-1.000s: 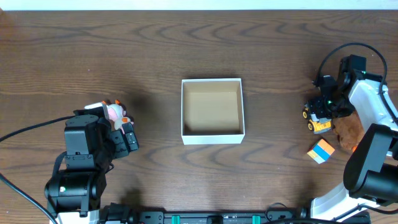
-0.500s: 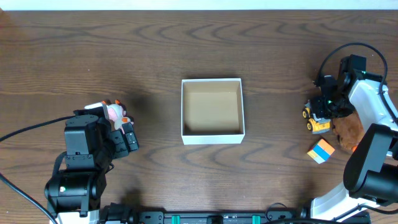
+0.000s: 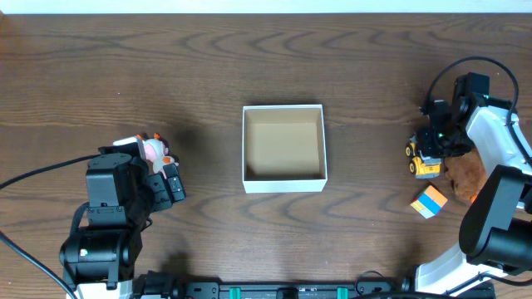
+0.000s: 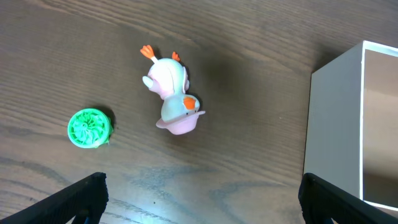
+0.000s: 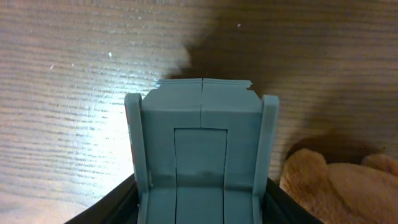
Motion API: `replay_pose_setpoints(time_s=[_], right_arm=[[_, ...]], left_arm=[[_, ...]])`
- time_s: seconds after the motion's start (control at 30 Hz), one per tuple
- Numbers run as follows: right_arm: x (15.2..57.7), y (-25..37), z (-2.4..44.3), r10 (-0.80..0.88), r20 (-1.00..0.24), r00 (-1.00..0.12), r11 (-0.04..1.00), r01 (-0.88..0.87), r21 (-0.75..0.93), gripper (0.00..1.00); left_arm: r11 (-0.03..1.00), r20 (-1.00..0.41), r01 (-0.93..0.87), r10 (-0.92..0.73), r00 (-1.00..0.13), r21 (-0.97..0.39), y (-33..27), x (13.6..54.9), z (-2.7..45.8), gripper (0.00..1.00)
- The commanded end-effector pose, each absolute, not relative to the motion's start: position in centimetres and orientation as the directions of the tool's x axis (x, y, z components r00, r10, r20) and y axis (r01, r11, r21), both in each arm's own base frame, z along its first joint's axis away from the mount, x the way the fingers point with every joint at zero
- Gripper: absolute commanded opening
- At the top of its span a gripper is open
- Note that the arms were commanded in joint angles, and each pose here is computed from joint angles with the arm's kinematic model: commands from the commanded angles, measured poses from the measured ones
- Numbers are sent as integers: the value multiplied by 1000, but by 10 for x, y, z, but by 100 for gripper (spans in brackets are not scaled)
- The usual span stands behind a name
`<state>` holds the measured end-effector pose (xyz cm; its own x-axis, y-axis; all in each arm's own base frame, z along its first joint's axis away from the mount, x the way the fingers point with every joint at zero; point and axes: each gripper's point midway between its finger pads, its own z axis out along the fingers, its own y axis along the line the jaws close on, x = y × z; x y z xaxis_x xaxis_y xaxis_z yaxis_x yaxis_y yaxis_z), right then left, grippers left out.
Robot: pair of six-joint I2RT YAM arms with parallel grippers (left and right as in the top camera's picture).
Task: Pack container
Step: 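Reach right gripper to the grey-yellow toy truck and grasp it, then carry the truck with right gripper and lower it into the box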
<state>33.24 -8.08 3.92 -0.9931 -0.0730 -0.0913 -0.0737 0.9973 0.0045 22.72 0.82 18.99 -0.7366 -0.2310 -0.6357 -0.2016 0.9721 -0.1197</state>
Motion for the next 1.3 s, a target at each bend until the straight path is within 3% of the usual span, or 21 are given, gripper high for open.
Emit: replay_pose_setpoints(time_s=[0.0, 0.17, 0.3, 0.53, 0.87, 1.07, 1.27], right_arm=[[339, -80, 41, -26, -106, -994, 1000, -27, 6, 37], [342, -80, 43, 44, -122, -992, 999, 43, 10, 20], [348, -76, 55, 89, -159, -983, 996, 88, 11, 13], [364, -42, 121, 84, -334, -939, 996, 82, 18, 2], [354, 87, 242, 21, -655, -755, 986, -91, 136, 1], [351, 154, 246, 67, -686, -724, 977, -94, 194, 1], [348, 207, 207, 71, -626, -777, 974, -80, 210, 2]], left_arm=[[970, -652, -208, -237, -721, -123, 9, 229, 198, 98], [971, -652, -207, -236, -721, -122, 9, 229, 198, 98], [970, -652, -208, -237, -721, -123, 9, 229, 198, 98], [971, -651, -208, -236, -721, -122, 9, 229, 198, 98], [970, -651, -208, -237, -721, -122, 9, 229, 198, 98], [970, -651, -208, -237, -721, -122, 9, 229, 198, 98], [970, -651, -208, -237, -721, -122, 9, 229, 198, 98]])
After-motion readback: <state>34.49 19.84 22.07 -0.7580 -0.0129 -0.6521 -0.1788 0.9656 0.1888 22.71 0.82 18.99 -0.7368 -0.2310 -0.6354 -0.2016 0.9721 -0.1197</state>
